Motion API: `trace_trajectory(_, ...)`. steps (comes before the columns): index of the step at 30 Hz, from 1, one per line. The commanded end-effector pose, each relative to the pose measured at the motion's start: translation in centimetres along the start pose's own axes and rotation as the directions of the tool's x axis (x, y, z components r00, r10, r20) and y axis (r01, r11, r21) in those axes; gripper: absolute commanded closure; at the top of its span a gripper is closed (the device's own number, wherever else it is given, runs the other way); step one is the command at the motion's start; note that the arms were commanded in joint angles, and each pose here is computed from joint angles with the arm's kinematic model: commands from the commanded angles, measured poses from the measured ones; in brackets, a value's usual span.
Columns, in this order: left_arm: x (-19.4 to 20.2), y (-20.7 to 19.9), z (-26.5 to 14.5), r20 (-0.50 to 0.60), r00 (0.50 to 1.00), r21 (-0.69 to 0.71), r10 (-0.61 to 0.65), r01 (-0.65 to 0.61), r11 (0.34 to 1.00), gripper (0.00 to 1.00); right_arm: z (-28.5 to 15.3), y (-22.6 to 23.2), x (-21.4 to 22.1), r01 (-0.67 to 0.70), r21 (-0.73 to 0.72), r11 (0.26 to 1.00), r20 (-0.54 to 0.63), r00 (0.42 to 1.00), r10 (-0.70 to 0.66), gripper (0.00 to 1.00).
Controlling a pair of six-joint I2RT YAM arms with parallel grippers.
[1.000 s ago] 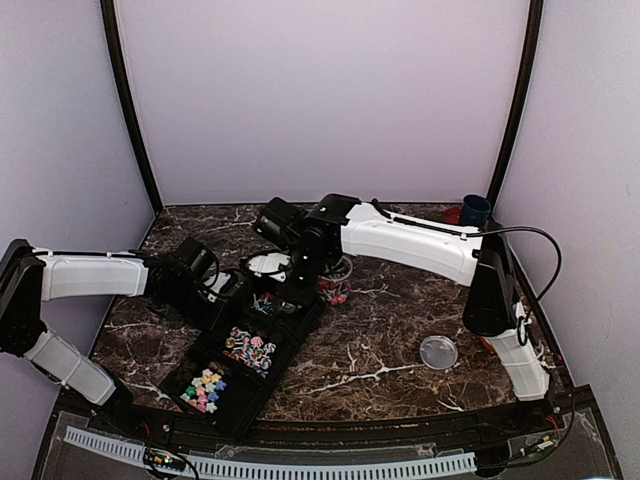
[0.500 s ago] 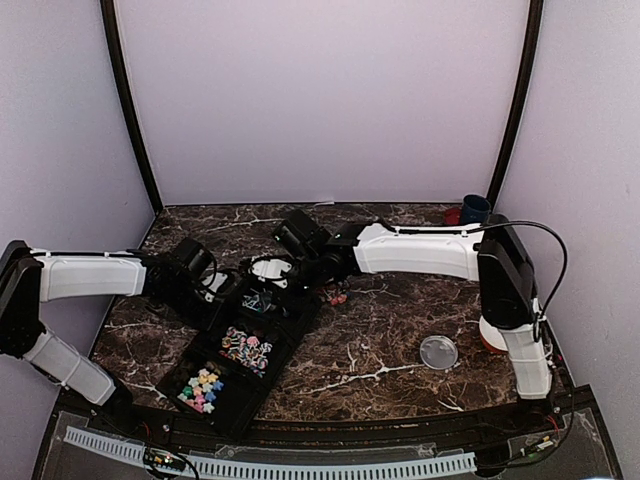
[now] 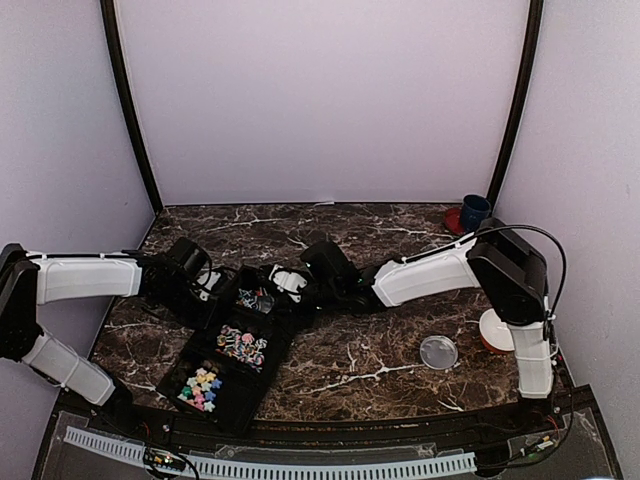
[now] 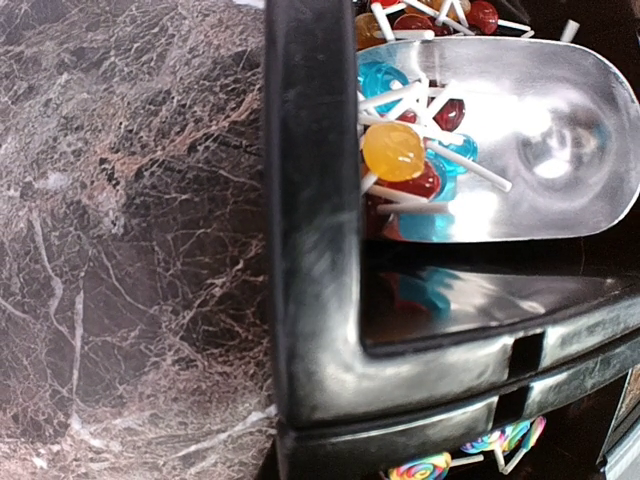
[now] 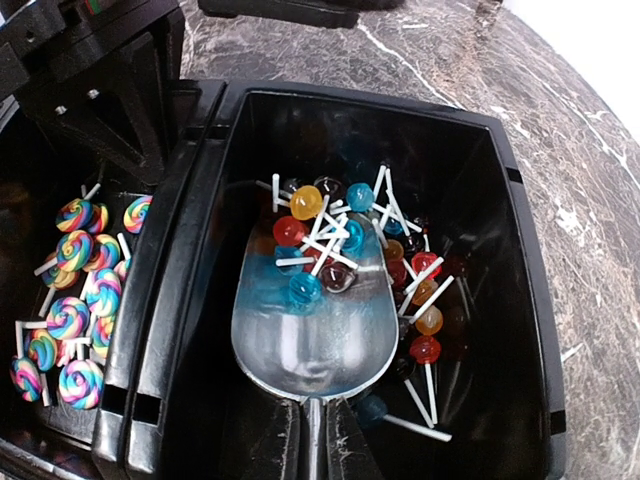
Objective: Pack the candies
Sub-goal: Scoop the fake candies from the storage box.
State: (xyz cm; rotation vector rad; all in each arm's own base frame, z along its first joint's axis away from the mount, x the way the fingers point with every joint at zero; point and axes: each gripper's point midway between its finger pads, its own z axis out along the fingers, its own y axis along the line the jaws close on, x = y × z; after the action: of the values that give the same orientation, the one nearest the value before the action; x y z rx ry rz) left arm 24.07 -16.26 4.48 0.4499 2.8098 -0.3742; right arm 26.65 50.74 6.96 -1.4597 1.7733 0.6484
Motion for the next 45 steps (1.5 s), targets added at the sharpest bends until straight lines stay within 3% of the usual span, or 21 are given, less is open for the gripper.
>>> trace_trajectory(1,-2.2,-3.7,-2.0,0.101,0.994,0.169,0.04,-0.057,0.984,1.0,1.5,2.4,5.9,-0.066,-0.035,0.997,-0.091,0.994,0.063,1.0)
trace_trajectory(13,-2.2,-3.2,-2.0,0.1,0.995,0.161,0.023,-0.039,0.986,1.0,-1.2,1.8,4.4,-0.047,0.043,0.998,0.112,0.993,0.042,1.0)
trace_trajectory(25,-2.3,-3.1,-2.1,0.104,0.995,0.161,0.013,-0.03,0.986,1.0,-2.5,0.9,3.0,-0.038,0.111,0.993,0.219,0.976,0.013,1.0)
trace_trajectory(34,-2.5,-3.2,-2.3,0.115,0.993,0.168,0.016,-0.035,0.985,1.0,-1.4,1.1,3.0,-0.034,0.084,0.996,0.211,0.977,0.015,1.0)
trace_trajectory(45,-2.5,-3.2,-2.4,0.121,0.993,0.167,0.014,-0.034,0.985,1.0,-2.5,0.6,1.9,-0.048,0.126,0.991,0.318,0.948,0.006,1.0)
